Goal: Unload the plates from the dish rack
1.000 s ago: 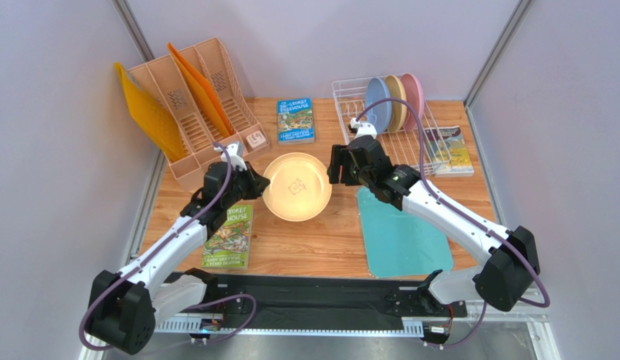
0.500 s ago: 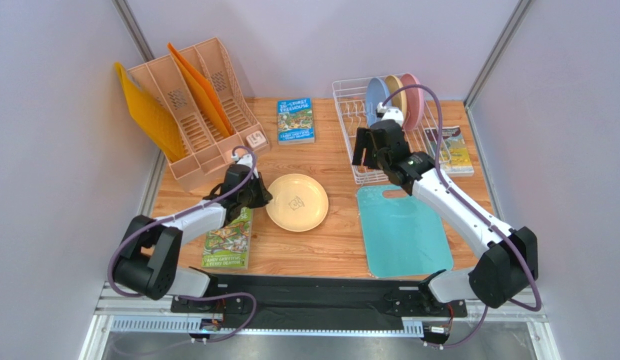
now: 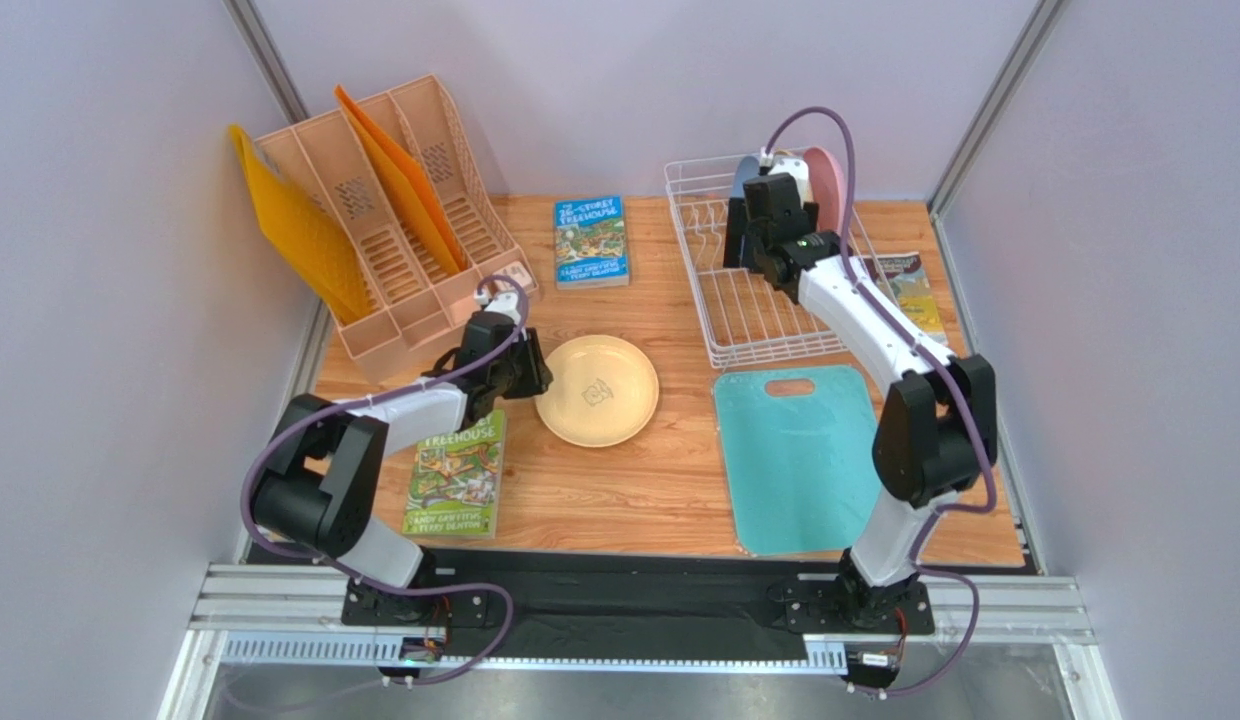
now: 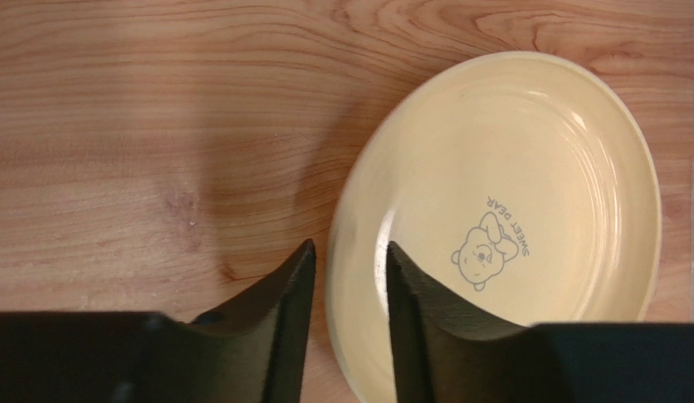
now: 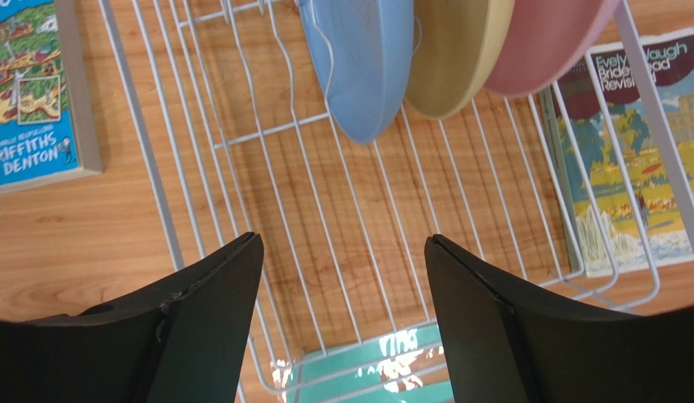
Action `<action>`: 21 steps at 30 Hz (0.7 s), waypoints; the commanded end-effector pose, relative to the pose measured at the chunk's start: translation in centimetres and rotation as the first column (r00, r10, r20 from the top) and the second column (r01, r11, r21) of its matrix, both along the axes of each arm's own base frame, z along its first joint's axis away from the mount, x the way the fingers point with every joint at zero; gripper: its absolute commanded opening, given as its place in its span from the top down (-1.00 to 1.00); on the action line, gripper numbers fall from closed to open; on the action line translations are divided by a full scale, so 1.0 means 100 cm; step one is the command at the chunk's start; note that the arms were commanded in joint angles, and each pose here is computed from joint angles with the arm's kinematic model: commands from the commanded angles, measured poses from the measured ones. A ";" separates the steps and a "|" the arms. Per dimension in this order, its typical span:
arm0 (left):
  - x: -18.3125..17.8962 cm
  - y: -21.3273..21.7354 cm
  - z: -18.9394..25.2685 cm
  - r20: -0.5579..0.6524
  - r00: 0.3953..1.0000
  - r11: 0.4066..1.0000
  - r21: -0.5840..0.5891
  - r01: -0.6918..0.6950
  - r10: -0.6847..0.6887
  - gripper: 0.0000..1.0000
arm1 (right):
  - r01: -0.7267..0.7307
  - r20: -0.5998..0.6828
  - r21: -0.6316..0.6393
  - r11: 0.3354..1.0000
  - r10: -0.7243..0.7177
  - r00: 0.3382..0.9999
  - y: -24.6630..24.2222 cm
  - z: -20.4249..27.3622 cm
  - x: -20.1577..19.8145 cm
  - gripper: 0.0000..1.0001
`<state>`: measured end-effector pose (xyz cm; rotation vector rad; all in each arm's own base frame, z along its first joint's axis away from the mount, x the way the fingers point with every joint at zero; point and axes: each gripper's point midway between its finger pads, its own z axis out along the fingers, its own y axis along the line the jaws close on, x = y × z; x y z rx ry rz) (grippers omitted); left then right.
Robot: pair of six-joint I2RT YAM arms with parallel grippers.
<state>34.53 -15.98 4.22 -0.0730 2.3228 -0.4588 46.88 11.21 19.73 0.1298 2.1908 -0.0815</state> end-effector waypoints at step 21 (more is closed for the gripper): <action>-0.013 0.043 0.143 0.302 0.951 0.992 0.081 -0.091 0.063 -0.79 | 0.026 0.092 -0.250 0.968 -0.003 0.996 -0.025 0.007 0.134 -0.40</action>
